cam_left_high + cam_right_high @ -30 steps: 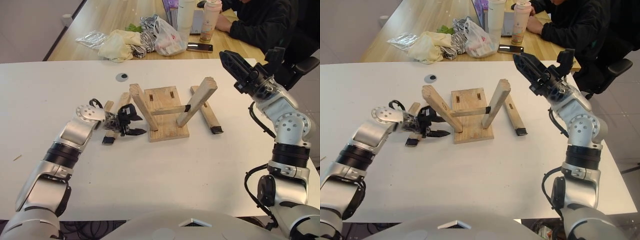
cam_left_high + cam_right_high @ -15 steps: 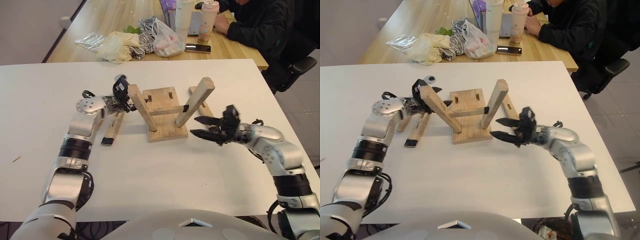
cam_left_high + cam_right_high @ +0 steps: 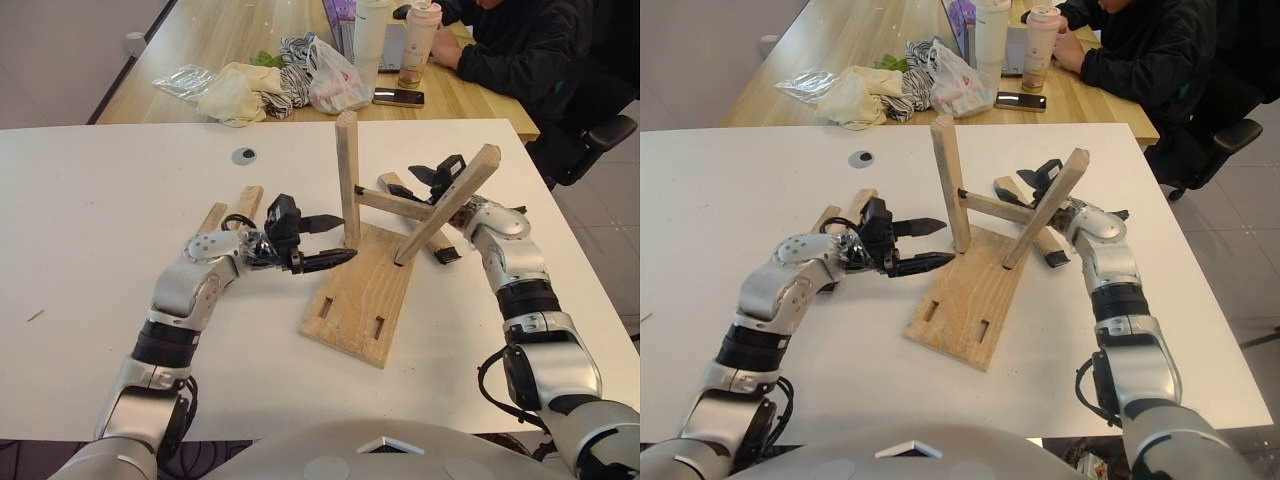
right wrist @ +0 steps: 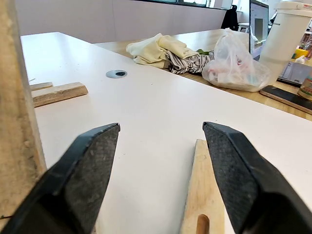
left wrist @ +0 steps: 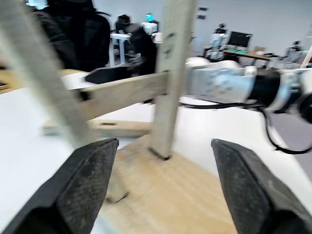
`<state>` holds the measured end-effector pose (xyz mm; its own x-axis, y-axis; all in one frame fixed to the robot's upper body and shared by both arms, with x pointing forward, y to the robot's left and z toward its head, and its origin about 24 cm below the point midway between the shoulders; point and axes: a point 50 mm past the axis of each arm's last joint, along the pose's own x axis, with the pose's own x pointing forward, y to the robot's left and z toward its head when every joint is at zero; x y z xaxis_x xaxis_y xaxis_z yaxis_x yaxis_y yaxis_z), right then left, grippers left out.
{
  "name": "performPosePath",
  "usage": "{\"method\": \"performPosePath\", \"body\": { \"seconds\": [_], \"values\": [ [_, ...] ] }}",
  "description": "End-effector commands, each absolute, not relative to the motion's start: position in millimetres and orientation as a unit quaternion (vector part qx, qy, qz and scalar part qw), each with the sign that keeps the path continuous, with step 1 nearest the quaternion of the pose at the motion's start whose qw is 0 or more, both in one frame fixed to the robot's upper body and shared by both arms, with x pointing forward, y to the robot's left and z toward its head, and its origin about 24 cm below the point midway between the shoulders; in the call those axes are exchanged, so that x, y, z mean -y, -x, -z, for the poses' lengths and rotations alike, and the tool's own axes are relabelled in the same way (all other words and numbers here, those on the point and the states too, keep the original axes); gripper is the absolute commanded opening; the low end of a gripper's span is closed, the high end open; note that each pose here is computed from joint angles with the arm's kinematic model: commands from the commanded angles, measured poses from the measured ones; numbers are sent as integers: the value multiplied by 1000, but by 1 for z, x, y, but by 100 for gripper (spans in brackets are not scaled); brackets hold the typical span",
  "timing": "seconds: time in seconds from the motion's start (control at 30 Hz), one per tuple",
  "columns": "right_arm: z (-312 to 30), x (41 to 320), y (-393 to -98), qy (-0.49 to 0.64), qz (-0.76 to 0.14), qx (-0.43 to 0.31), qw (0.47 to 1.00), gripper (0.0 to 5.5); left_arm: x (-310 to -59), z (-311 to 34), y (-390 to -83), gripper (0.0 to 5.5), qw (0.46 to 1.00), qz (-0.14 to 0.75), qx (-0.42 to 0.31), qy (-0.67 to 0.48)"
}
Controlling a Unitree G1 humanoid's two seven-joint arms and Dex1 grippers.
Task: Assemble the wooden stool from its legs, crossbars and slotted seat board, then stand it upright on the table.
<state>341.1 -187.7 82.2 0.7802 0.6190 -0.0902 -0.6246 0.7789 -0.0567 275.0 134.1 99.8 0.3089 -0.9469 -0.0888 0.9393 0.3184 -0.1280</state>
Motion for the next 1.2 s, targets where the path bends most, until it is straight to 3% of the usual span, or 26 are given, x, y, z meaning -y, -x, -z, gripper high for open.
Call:
{"method": "performPosePath", "body": {
  "seconds": [0.03, 0.2, 0.3, 0.4, 0.7, 0.9, 1.2],
  "values": [
    [-93, 212, -346, 53, -254, 6, 966, 312, -167, -100, -298, 349, 862, 500, -75, -19],
    [-83, 228, -340, 58, -215, -3, 975, 312, -226, -85, -322, 349, 949, 295, -87, -68],
    [-75, 237, -332, 38, -187, -7, 982, 312, -275, -63, -312, 349, 976, 176, -110, -72],
    [-68, 242, -325, 26, -169, -13, 985, 312, -302, -45, -300, 349, 980, 119, -139, -70],
    [-64, 245, -324, 30, -162, -30, 986, 312, -303, -7, -278, 349, 958, 154, -242, -29],
    [-61, 243, -323, 28, -165, -36, 985, 312, -312, 8, -267, 248, 946, 125, -299, -5],
    [-61, 239, -324, 25, -168, -36, 985, 312, -312, 9, -268, 142, 944, 128, -306, -7]
  ]
}}
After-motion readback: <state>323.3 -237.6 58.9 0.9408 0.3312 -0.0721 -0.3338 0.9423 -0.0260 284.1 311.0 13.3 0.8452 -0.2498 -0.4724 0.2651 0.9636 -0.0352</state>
